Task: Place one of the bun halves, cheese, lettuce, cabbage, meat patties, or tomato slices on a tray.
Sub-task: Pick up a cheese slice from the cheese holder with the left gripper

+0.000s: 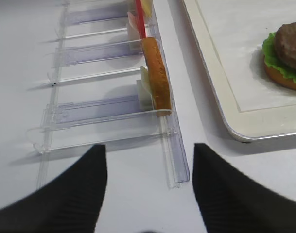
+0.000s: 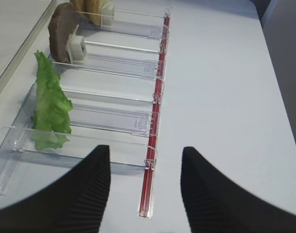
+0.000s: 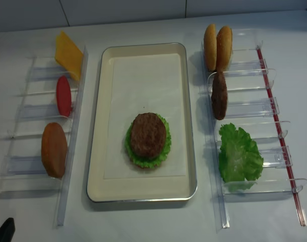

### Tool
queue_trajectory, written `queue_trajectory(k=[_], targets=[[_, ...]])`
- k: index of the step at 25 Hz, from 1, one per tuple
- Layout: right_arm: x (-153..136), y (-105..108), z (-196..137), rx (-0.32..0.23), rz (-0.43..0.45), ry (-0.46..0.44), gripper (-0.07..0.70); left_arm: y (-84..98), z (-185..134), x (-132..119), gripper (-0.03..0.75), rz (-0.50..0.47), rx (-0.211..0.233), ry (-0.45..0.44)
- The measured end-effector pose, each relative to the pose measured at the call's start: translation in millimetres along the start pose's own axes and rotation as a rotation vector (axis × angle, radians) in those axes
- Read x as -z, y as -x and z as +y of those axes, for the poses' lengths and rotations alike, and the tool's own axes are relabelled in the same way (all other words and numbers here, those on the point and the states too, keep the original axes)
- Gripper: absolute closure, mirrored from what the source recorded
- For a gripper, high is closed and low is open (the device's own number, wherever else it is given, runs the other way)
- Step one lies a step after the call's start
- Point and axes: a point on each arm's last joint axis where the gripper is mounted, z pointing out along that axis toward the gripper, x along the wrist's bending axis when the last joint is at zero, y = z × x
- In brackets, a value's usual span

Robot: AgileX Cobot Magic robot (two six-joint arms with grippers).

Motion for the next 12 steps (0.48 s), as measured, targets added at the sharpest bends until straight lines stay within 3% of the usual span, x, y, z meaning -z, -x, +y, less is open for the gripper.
queue_trajectory(k=[12], targets=[[0.0,0.0,0.0,0.0,0.0,0.0,0.263,0.0,0.0,0.0,0.357,0.0,0.0,0.0]])
